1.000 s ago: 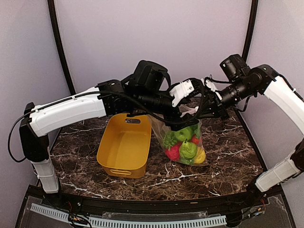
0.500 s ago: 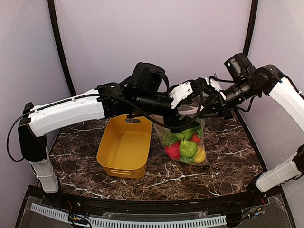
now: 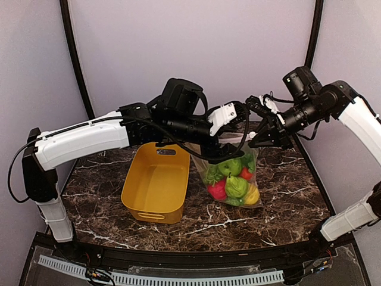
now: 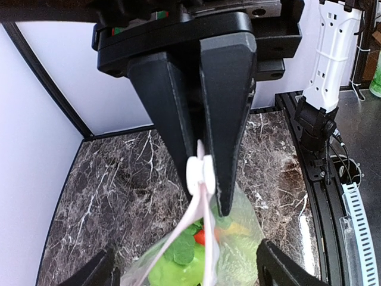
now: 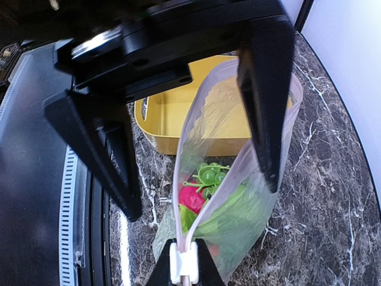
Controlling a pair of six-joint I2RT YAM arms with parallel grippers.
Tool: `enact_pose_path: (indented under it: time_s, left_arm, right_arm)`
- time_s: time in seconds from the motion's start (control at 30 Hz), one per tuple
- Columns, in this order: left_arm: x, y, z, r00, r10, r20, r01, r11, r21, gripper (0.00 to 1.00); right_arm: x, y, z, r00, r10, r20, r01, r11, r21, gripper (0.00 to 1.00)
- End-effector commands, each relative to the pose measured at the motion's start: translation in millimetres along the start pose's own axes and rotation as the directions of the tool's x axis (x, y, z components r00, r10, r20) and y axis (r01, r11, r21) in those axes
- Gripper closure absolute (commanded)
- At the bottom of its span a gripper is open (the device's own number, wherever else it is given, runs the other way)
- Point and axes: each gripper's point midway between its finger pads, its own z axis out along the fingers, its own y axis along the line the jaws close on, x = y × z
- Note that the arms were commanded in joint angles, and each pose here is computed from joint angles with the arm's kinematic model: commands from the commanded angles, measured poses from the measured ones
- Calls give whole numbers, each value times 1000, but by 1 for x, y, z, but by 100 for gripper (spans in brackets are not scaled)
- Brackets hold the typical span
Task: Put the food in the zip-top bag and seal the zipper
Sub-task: Pass from the right arm to the left
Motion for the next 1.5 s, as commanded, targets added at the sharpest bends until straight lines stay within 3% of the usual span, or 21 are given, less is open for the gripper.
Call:
enact_pose_path:
  time_s: [0.0, 0.17, 0.33, 0.37, 0.6, 0.7, 0.73, 0.8, 0.93, 1.03, 1.3, 1.47]
  left_arm:
    - [12, 35, -5, 998, -57, -29, 55, 996, -72, 22]
    - [25, 36, 7, 995, -66, -69, 65, 998, -17, 24]
    - [23, 30, 11, 995, -88, -46, 89, 996, 28, 43]
    - [20, 32, 10, 995, -94, -35, 95, 995, 24, 52]
    - [22, 53, 4, 991, -127, -39, 122, 987, -104, 82]
    - [23, 65, -1, 990, -138, -38, 130, 976, -177, 93]
    - [23, 67, -2, 988, -149, -35, 140, 972, -189, 94]
    - [23, 70, -5, 986, -164, -29, 154, 965, -211, 96]
    - [22, 70, -10, 984, -178, -11, 171, 959, -227, 96]
    - [24, 69, -10, 984, -180, -9, 173, 959, -226, 96]
    - [25, 66, -10, 982, -188, -5, 183, 960, -214, 92]
    - [23, 63, -10, 982, -191, 1, 188, 963, -193, 93]
  right_arm:
    - [-22, 27, -15, 991, -97, 90, 103, 992, -69, 97]
    - [-17, 30, -11, 994, -88, 71, 94, 991, -94, 96]
    - [-17, 28, -12, 992, -105, 72, 110, 991, -71, 96]
    - [-18, 28, -12, 991, -108, 75, 114, 991, -67, 96]
    - [-17, 25, -10, 991, -109, 79, 114, 992, -61, 96]
    - [-14, 22, -4, 993, -84, 78, 89, 994, -60, 84]
    - [-13, 21, -2, 995, -67, 75, 72, 995, -62, 73]
    - [-11, 21, 0, 996, -47, 74, 52, 996, -71, 64]
    - [-13, 21, -5, 994, -43, 98, 48, 997, -53, 61]
    - [-17, 15, -14, 991, -49, 122, 52, 999, -15, 64]
    - [-19, 5, -15, 990, -50, 133, 48, 999, 19, 86]
    - [-14, -6, -11, 993, -43, 112, 37, 998, 59, 86]
